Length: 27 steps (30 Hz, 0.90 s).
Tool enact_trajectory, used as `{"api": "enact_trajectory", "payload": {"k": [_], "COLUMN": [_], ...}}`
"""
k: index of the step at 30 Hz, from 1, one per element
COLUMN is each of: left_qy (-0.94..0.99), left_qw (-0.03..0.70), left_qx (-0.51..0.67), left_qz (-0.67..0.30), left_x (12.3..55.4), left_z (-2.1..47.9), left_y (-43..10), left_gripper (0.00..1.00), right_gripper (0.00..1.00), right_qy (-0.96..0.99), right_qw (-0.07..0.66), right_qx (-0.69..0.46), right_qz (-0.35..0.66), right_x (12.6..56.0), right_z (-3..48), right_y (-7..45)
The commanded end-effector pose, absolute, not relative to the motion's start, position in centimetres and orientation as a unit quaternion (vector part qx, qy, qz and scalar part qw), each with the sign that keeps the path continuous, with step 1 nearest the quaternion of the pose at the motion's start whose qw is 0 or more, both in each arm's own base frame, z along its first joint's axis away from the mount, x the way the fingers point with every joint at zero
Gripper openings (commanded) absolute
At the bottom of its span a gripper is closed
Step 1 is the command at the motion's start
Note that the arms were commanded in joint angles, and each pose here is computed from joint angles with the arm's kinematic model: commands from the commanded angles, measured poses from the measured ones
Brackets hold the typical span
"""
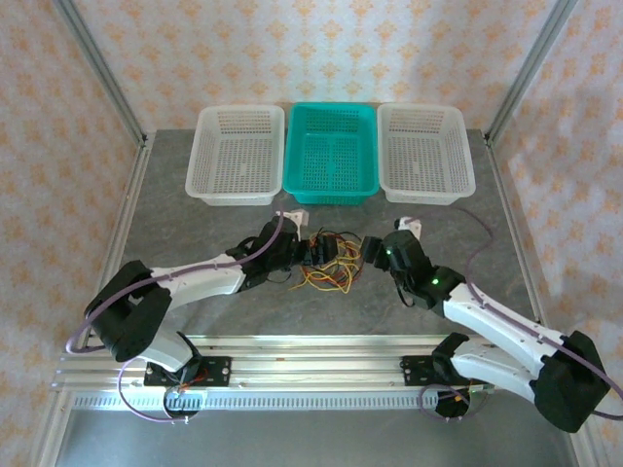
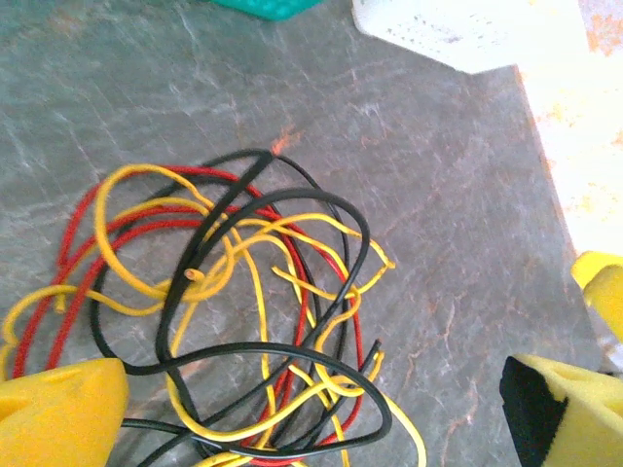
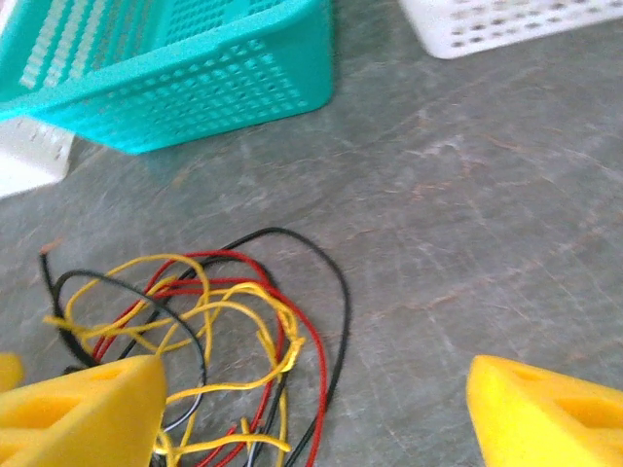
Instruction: Untangle the cables
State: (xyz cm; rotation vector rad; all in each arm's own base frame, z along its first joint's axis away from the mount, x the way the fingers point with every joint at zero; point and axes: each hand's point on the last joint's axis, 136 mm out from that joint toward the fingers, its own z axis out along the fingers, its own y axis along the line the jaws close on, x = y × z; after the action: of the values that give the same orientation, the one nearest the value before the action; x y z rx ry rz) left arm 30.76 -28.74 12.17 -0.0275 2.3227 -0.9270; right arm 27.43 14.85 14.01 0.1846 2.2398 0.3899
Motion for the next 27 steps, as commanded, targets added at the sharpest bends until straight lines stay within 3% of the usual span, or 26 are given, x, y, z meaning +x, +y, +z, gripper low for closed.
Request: {"api": "enact_trajectory", "payload": {"k": [1, 5, 9, 16, 27], "left_qy": [0.868, 0.872, 0.873, 0.856, 0.841], "left_qw": [0.387, 0.418, 0.430, 0.437, 0.425], "left_qx": [-0.013, -0.028, -0.045, -0.082, -0.122], "left_qz": [-0.312, -0.251, -0.225, -0.264, -0.312], "left_x": [32.1, 32.4, 32.1, 31.4, 30.3], "left_z": [15.5, 15.9, 15.8, 15.5, 14.1], "left_y": [-26.7, -24.0, -22.3, -21.9, -21.0], "left_gripper": [0.99, 0.99, 0.99, 0.99, 0.99], "right_gripper": [0.82, 0.81, 0.71, 0.55, 0.48], "right_qy": [0.898, 0.901, 0.903, 0.914, 0.927], "right_qw": [0.410, 0.399, 0.378, 0.346, 0.300], "right_qx": [-0.018, -0.070, -0.119, -0.155, -0.197], "right_qz": [0.161, 0.156, 0.165, 0.145, 0.107], "right_x": [27.7, 28.3, 29.3, 32.5, 35.1], "right_z": [14.9, 14.8, 14.8, 13.5, 10.4], "right_y": [17.0, 18.5, 20.6, 22.7, 24.4]}}
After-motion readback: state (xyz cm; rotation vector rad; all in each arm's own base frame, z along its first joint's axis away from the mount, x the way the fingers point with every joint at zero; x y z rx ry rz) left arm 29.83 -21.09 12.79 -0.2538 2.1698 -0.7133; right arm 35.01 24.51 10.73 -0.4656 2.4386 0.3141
